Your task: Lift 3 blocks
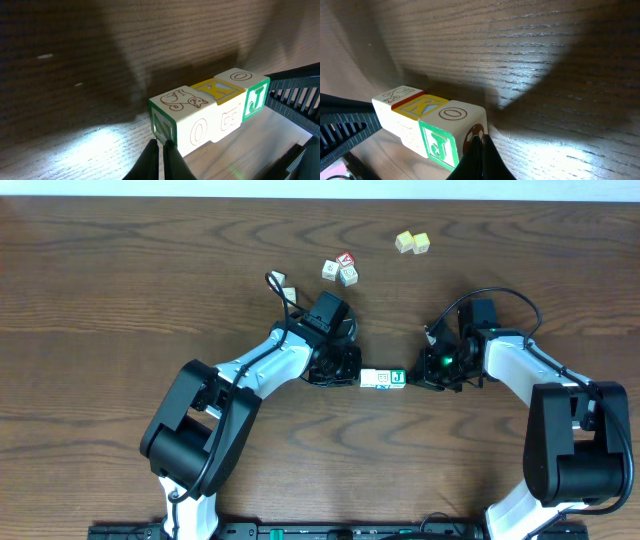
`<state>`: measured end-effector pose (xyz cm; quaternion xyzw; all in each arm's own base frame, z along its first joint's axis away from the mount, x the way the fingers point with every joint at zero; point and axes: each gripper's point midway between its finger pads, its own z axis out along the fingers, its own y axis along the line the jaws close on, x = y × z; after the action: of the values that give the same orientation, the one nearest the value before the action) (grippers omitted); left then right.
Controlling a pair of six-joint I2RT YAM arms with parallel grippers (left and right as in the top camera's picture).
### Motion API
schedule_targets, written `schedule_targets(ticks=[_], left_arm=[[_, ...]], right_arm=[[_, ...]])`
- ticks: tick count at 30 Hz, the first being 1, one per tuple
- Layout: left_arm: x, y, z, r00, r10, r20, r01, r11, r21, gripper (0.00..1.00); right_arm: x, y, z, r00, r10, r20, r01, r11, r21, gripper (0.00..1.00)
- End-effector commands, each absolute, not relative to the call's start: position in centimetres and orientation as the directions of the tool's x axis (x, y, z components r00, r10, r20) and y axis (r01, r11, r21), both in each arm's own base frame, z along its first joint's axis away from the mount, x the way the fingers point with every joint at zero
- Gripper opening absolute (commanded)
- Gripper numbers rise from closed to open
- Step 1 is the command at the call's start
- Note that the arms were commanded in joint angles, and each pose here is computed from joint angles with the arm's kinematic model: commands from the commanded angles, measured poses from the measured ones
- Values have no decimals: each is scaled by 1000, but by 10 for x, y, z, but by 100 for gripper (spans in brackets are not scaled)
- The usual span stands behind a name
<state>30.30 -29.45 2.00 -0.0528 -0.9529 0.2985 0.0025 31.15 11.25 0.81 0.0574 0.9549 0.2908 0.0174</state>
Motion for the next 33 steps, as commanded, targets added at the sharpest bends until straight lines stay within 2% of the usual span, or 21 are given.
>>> schedule_targets(ticks=[1,33], left_arm=[[300,-296,15,-995,98,-9,85,815,-573,7],[303,-294,5,-994,111,-18,101,821,-562,7]], right_arm=[[310,119,10,-993,116,8,99,809,579,1],[309,120,11,-993,115,11,100,807,581,1]])
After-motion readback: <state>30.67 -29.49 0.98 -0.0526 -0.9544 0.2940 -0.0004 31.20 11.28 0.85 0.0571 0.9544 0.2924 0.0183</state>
